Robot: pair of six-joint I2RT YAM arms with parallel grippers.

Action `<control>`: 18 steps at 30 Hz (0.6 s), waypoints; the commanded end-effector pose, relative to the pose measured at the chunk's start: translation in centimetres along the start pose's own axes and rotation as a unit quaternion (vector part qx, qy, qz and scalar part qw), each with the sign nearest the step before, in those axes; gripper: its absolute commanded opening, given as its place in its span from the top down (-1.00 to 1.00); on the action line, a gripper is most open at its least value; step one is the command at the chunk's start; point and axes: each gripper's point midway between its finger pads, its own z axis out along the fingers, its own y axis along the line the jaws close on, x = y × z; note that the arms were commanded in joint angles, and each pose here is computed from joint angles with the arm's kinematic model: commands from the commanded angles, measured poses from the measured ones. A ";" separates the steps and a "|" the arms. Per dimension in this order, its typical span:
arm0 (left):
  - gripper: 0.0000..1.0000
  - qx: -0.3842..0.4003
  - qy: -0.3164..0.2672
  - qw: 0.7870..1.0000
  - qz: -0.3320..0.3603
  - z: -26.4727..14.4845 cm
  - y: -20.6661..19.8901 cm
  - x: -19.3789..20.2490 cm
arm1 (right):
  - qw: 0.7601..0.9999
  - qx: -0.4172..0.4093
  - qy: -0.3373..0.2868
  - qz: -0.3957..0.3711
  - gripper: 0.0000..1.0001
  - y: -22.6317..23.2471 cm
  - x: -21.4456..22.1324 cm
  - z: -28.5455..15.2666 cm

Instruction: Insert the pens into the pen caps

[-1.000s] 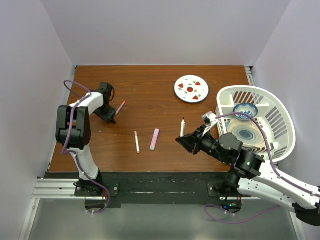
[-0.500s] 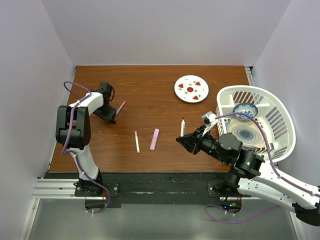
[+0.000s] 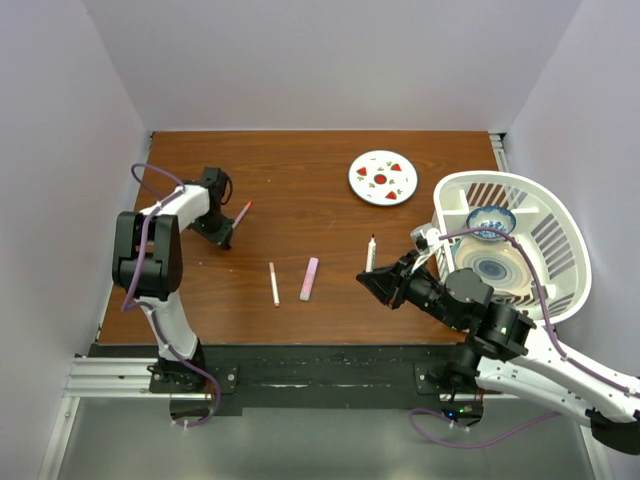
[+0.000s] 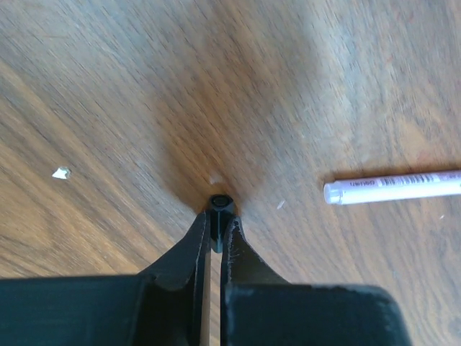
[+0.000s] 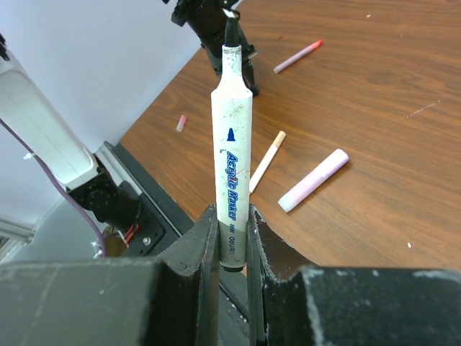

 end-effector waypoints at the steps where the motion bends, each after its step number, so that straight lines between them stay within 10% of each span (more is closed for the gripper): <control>1: 1.00 0.016 0.009 0.998 0.058 -2.2 0.4 2.7 | 0.999 -0.037 0.010 0.005 1.00 2.1 -1.0 -0.3; 8: 1.00 0.262 -0.041 0.941 0.208 -12.3 -4.9 7.8 | 0.991 -0.123 0.055 0.017 1.00 5.1 0.9 0.0; 13: 1.00 0.614 -0.008 0.743 0.264 -26.3 -6.8 15.2 | 0.978 -0.179 0.073 0.074 1.00 6.6 3.4 1.1; 18: 1.00 0.718 0.012 0.646 0.258 -32.2 -3.0 17.4 | 0.979 -0.177 0.076 0.072 1.00 6.1 5.1 2.8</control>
